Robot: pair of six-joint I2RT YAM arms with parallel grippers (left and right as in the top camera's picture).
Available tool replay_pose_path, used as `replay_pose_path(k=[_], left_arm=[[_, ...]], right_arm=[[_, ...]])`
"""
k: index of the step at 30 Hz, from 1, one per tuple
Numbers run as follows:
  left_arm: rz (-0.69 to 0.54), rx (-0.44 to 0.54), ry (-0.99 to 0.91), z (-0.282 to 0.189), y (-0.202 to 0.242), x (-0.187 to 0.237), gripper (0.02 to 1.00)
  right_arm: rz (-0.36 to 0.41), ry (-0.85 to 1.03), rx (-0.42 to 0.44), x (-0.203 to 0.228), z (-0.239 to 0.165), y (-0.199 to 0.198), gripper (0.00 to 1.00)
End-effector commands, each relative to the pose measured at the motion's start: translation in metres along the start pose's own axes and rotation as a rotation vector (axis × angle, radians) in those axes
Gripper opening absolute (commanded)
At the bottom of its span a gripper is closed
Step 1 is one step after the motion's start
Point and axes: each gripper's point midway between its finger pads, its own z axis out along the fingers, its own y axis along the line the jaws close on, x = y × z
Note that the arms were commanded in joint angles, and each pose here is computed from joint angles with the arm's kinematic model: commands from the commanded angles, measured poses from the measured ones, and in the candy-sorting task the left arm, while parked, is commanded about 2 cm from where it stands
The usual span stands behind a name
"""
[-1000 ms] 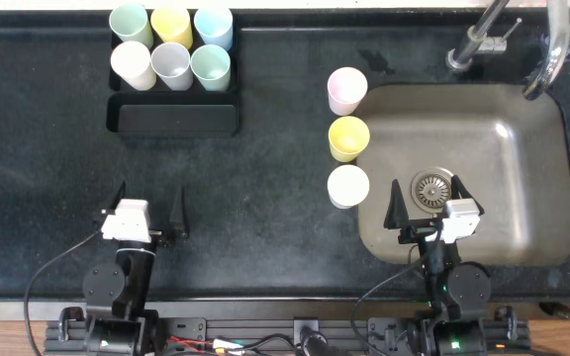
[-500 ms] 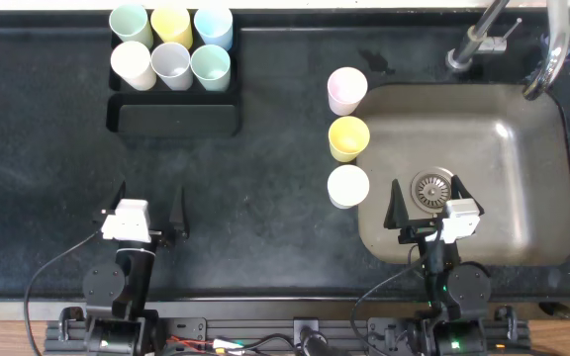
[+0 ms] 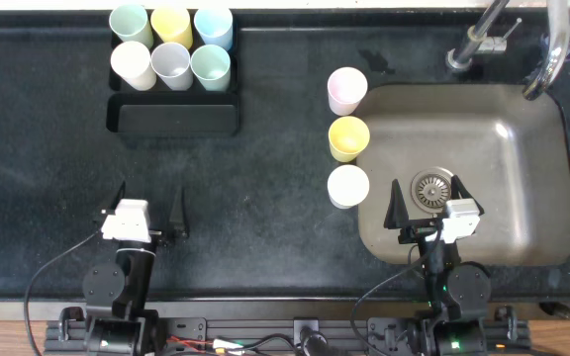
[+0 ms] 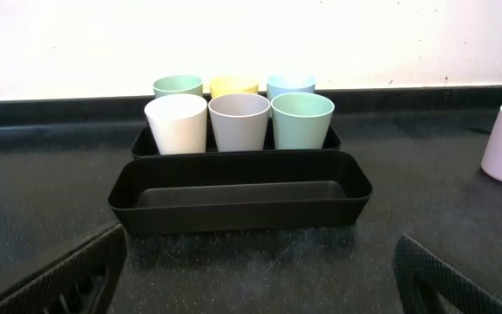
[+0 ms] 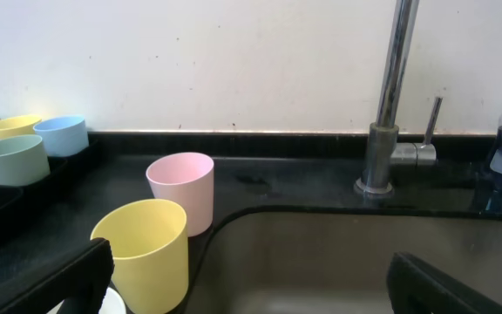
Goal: Store Cups
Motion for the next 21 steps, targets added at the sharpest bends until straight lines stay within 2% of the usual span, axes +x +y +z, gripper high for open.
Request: replay_pose_path(k=[1, 14, 16, 21], left_arm=[[-0.007, 0.000, -0.004, -0.001, 0.000, -0.001, 1.000], [-0.009, 0.011, -0.009, -0.001, -0.001, -0.002, 1.000], [-0.040, 0.042, -0.018, -0.001, -0.006, -0.005, 1.000], [-0.133, 0.023, 0.006, 0.001, -0.002, -0.026, 1.000]], right_arm=[[-0.003, -0.001, -0.006, 0.003, 0.000, 0.001, 0.996], [-0.003, -0.001, -0.006, 0.003, 0.000, 0.001, 0.996], [-0.003, -0.001, -0.006, 0.003, 0.000, 0.001, 0.996], [-0.003, -0.001, -0.006, 0.003, 0.000, 0.001, 0.996]])
